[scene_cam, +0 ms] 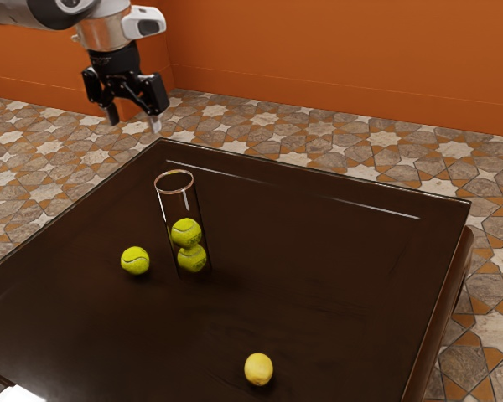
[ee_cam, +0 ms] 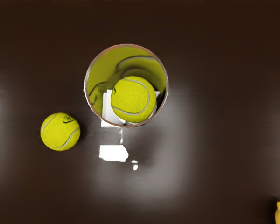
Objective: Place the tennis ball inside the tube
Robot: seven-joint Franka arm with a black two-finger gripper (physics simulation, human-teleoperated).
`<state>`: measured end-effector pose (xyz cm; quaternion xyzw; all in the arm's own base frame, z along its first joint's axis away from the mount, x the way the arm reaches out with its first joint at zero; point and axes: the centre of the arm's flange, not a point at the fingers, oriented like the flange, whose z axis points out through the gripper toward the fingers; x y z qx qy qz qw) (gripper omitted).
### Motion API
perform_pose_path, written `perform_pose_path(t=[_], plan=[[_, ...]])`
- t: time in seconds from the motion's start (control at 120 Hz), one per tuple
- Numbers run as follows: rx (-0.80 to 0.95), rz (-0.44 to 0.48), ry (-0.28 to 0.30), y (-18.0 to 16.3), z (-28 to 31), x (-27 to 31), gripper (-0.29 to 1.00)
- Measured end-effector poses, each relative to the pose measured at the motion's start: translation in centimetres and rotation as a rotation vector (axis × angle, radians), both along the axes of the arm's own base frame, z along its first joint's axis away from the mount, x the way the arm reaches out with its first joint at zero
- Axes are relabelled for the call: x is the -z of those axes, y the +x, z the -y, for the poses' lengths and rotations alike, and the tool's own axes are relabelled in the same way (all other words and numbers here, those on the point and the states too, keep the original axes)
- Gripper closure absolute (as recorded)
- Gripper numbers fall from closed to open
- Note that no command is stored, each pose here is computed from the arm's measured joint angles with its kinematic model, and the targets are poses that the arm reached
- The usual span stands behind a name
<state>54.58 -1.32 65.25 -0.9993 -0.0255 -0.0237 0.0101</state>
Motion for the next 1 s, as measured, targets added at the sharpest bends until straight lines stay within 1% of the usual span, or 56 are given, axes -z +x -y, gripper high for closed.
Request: perform_pose_path(t=[0.15,0.2,0.317,0.433,0.492,0.583,0.642,0.692,0.858,1.0], plan=[[0.016,0.009,0.001,0.0,0.9,0.0,0.0],[0.021,0.005,0.001,-0.5,1.1,0.0,0.0],[0.015,-0.01,0.006,-5.2,0.4,0.5,0.0],[-0.034,-0.053,0.017,-9.7,-2.3,3.8,0.0],[-0.048,-0.074,0.02,-10.9,-3.1,6.5,0.0],[-0.074,-0.1,0.03,-11.8,-4.5,11.8,0.0],[-0.086,-0.108,0.033,-11.9,-5.3,15.3,0.0],[-0.083,-0.094,0.034,-11.7,-6.0,17.9,0.0],[-0.012,0.014,0.033,-9.3,-8.2,24.5,0.0],[0.036,0.096,0.021,-6.8,-9.9,27.7,0.0]])
